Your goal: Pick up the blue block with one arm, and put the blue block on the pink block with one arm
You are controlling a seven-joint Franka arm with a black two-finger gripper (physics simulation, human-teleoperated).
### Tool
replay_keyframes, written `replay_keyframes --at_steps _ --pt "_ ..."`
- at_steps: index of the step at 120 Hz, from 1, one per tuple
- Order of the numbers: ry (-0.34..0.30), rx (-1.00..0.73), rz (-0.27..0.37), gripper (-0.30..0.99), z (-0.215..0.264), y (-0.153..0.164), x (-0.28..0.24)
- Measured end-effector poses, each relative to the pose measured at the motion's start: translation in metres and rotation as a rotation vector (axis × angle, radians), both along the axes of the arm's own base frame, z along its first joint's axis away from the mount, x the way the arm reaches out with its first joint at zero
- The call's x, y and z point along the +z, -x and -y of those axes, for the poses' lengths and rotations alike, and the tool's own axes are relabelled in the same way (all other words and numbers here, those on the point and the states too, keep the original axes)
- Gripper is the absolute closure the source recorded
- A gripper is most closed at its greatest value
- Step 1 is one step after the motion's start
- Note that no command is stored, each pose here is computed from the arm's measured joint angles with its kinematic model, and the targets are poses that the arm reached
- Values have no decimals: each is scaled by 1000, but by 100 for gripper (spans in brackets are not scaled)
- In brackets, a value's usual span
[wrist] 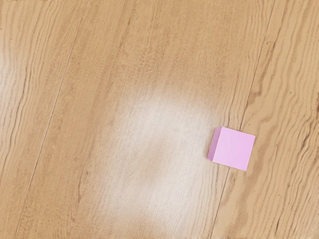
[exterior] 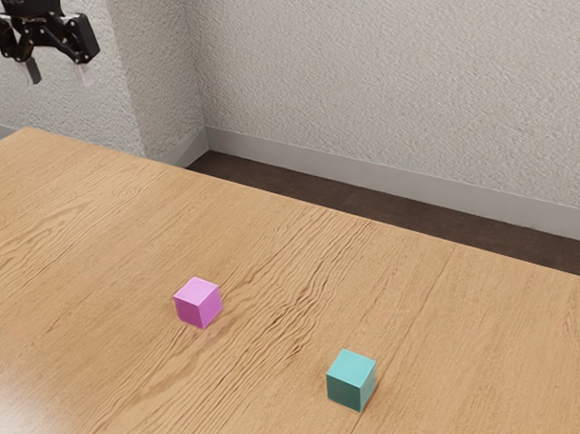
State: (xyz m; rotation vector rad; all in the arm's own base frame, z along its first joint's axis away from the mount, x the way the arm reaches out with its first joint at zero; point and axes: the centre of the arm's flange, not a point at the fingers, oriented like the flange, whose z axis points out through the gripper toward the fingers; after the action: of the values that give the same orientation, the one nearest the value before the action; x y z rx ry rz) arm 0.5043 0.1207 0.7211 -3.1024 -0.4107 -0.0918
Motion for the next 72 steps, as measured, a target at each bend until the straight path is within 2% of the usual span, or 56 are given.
replay_keyframes --at_steps 23,25,33,39,47,60,72 --pt "13 -68 1 2 38 -6 2" --pt "13 -68 15 2 38 -4 9" --pt "-6 -57 144 2 36 17 75" --pt "-13 -49 180 2 35 26 95" --pt "-14 -61 164 2 45 19 92" --pt "-13 -96 103 2 68 -6 67" --pt "-11 -182 80 2 117 -22 53"
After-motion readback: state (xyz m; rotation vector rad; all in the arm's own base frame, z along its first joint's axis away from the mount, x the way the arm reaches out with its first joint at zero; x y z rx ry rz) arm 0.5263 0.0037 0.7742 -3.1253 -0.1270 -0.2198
